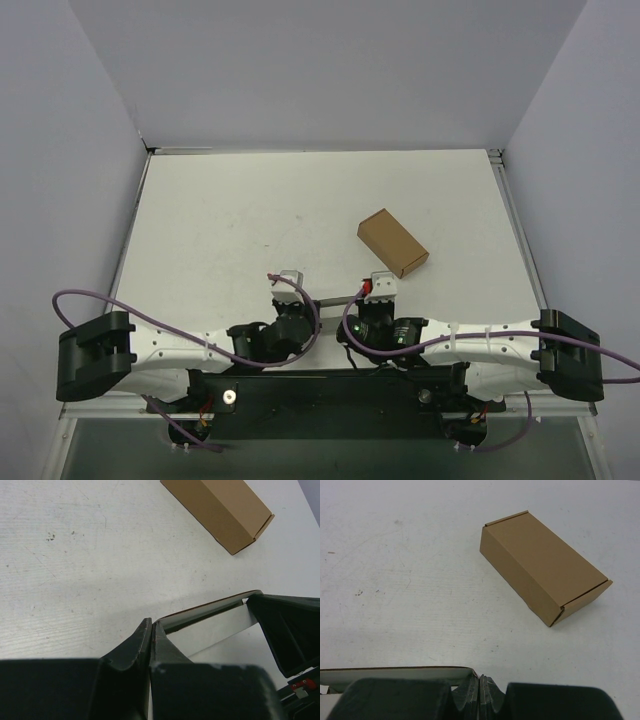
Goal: Fold the paper box
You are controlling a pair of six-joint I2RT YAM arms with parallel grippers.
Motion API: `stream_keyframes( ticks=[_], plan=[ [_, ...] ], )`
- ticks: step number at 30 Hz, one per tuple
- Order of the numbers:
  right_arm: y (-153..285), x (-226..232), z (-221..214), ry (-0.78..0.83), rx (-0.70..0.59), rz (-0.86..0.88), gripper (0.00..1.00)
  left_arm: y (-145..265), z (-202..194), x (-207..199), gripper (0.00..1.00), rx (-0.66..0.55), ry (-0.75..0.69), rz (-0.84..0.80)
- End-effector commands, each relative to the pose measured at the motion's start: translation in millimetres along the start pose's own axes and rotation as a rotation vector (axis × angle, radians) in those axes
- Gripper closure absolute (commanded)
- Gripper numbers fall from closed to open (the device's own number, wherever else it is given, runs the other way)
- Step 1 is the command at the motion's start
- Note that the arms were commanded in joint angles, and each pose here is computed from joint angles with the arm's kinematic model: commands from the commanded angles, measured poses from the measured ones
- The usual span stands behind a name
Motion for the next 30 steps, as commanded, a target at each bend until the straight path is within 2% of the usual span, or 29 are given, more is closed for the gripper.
stream_keyframes(
  ticks=[1, 12, 23, 30],
  plan=[
    [8.1, 6.7, -27.6, 0.032, 0.109, 0.055, 1.00, 3.7, -30.3, -16.9, 1.00, 0.113, 0.024, -0.075],
    [10.0, 7.8, -30.5, 0.033, 0.111, 0.060, 1.00, 4.6, -49.7, -13.1, 1.00, 0.132, -0.011, -0.060],
    [12.6, 3.4, -32.5, 0.012, 0.100, 0.063, 1.00, 12.5, -82.6, -3.7, 1.00, 0.187, -0.182, -0.103],
    [13.6, 1.7, -33.5, 0.016, 0.091, 0.052, 1.00, 11.0, -91.2, -13.5, 1.00, 0.206, -0.184, -0.111]
  ],
)
Point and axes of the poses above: each gripper's point midway between its finger pads, its own y axis back along the fingers, its own x axis along the line the jaws close on, z = x × y, the point moved 2 cm from there along y, back along the fingers, and after that the axes turned 6 degrees about -y, right-handed, at the moved point
